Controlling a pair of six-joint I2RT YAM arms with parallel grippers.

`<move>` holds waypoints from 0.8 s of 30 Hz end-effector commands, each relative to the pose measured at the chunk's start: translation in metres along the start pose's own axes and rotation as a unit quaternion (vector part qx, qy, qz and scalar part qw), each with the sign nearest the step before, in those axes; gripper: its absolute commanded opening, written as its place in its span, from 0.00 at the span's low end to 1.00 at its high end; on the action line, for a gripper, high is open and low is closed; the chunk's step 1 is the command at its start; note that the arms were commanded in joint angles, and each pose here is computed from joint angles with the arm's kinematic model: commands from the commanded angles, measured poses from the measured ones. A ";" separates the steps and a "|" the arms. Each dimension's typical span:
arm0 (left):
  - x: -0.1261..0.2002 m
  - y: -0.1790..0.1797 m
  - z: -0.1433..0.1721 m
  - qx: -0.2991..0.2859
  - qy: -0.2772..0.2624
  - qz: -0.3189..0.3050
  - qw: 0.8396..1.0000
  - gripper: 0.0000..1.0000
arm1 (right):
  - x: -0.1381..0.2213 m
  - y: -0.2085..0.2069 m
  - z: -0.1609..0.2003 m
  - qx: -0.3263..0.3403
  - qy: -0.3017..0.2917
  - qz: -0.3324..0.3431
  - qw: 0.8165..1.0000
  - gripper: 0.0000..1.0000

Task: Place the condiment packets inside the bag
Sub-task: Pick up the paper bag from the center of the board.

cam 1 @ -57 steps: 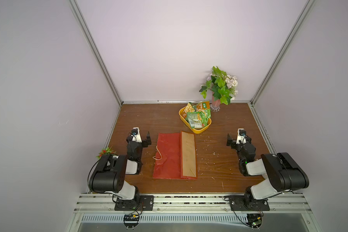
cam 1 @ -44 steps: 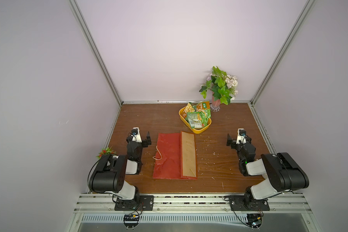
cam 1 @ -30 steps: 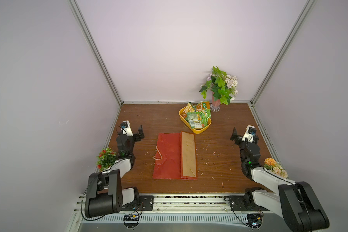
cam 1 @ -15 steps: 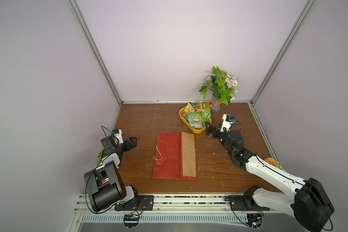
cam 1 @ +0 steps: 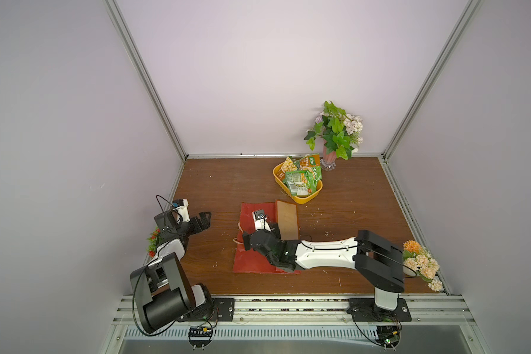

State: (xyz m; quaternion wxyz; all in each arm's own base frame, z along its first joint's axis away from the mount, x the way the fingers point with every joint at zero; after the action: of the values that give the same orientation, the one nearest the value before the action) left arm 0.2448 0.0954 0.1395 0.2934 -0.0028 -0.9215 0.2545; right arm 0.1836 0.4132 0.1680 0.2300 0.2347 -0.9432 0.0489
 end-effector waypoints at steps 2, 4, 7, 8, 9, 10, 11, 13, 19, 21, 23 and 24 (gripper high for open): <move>-0.001 0.004 -0.002 -0.005 -0.001 -0.002 1.000 1.00 | -0.007 0.027 -0.003 0.001 0.005 0.010 1.000 0.99; -0.002 0.005 -0.002 -0.005 -0.001 -0.004 1.000 1.00 | -0.014 0.039 0.000 0.012 0.012 0.011 1.000 1.00; -0.003 0.006 -0.001 -0.004 0.001 -0.005 1.000 1.00 | -0.022 0.054 0.003 0.023 0.020 0.013 0.999 1.00; -0.003 0.006 -0.002 -0.004 0.001 -0.005 1.000 1.00 | -0.024 0.057 0.004 0.025 0.023 0.015 0.999 1.00; -0.003 0.006 -0.002 -0.003 0.001 -0.005 1.000 1.00 | -0.026 0.059 0.005 0.028 0.027 0.017 0.999 1.00; -0.003 0.006 -0.002 -0.002 0.002 -0.005 1.000 1.00 | -0.028 0.061 0.006 0.030 0.031 0.020 0.999 1.00; -0.003 0.006 -0.002 -0.002 0.002 -0.004 1.000 1.00 | -0.029 0.061 0.006 0.030 0.033 0.024 0.999 1.00; -0.003 0.006 -0.002 -0.002 0.002 -0.004 1.000 1.00 | -0.030 0.062 0.009 0.035 0.040 0.032 0.998 0.99; -0.004 0.007 -0.002 -0.001 0.004 -0.004 1.000 1.00 | -0.038 0.065 0.016 0.057 0.053 0.051 0.996 0.85; -0.005 0.007 -0.002 -0.001 0.005 -0.004 1.000 1.00 | -0.039 0.066 0.014 0.059 0.051 0.053 0.996 0.76; -0.005 0.007 -0.003 -0.001 0.004 -0.004 1.000 1.00 | -0.037 0.065 0.012 0.057 0.046 0.052 0.996 0.66; -0.005 0.007 -0.002 -0.001 0.005 -0.004 1.000 1.00 | -0.035 0.066 0.010 0.053 0.040 0.049 0.997 0.58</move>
State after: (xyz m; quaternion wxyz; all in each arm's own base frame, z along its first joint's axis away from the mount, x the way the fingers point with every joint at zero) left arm 0.2457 0.0961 0.1311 0.3066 -0.0018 -0.9157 0.2598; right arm 0.1763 0.4839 0.1283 0.2700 0.2093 -0.9306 0.1314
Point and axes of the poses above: each gripper's point midway between its finger pads, its own x axis back along the fingers, its own y axis along the line the jaws close on, z = x × y, the point moved 10 cm from there along x, back along the fingers, and after that the axes turned 8 degrees about x, right-handed, at the moved point
